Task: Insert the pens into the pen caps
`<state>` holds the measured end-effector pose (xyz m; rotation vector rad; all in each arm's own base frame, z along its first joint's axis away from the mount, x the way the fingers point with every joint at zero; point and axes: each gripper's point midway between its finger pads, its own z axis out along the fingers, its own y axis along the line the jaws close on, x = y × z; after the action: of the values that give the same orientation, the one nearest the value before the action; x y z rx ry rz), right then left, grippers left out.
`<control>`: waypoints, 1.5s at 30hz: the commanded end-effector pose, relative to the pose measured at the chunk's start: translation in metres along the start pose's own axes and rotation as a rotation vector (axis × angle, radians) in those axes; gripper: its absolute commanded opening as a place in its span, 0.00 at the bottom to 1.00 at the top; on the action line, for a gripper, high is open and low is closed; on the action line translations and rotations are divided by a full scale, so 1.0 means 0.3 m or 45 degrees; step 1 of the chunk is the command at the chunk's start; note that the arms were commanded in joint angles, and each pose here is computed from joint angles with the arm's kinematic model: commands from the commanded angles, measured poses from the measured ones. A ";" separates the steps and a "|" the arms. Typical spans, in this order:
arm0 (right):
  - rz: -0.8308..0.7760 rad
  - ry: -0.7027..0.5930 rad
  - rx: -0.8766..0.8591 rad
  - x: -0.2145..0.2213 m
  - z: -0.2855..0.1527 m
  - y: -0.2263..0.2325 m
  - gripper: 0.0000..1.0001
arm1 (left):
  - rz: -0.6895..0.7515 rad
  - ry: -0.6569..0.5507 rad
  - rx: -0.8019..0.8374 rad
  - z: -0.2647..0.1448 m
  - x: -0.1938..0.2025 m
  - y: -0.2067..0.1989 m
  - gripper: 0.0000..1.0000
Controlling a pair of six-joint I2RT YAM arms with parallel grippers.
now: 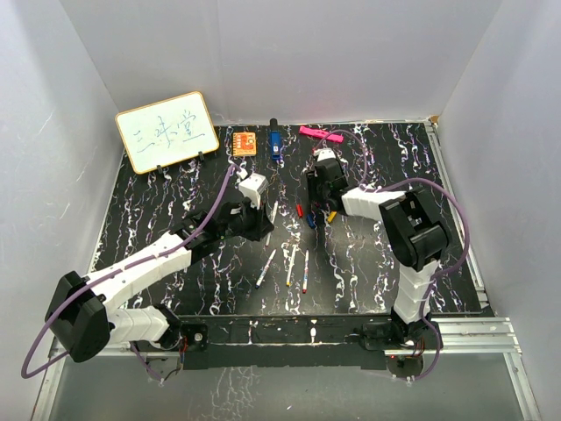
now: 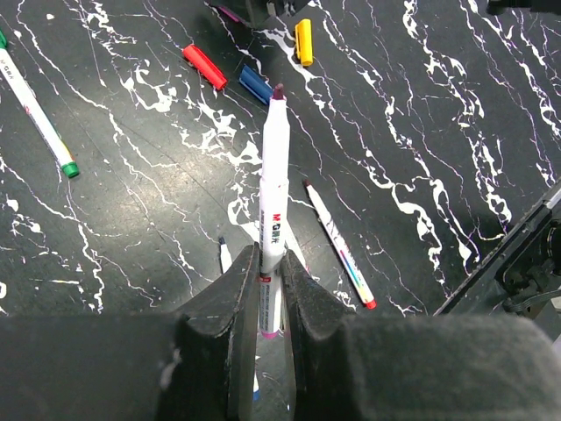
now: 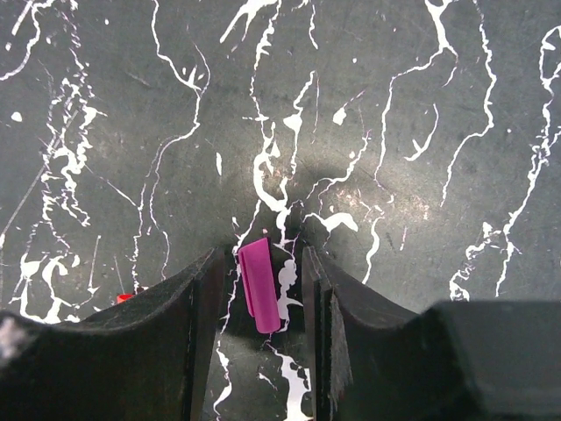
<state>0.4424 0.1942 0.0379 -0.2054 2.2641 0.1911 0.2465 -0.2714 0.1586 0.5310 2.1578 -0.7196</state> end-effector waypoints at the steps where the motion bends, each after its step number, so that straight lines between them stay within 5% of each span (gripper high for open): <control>1: -0.028 -0.043 0.023 -0.050 0.010 0.008 0.39 | -0.002 -0.053 0.049 -0.017 -0.038 -0.030 0.00; 15: -0.077 0.061 0.092 0.057 0.003 0.017 0.31 | -0.026 -0.077 0.026 -0.022 -0.051 -0.015 0.00; 24: -0.053 0.148 0.093 0.129 0.016 0.021 0.00 | -0.042 -0.077 -0.018 -0.021 -0.041 0.011 0.00; 29: -0.024 0.141 0.109 0.100 0.024 0.026 0.00 | -0.030 -0.068 -0.049 -0.020 -0.032 0.030 0.00; 37: 0.061 -0.056 0.123 -0.140 -0.020 0.050 0.00 | -0.027 -0.086 -0.023 0.003 -0.039 0.022 0.00; 45: 0.168 -0.454 -0.119 -0.397 -0.252 0.133 0.00 | -0.090 -0.141 0.116 0.058 -0.046 -0.035 0.00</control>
<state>0.4448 0.2096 0.0769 -0.1214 2.2174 0.1681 0.2545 -0.2761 0.1535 0.4667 2.1138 -0.7635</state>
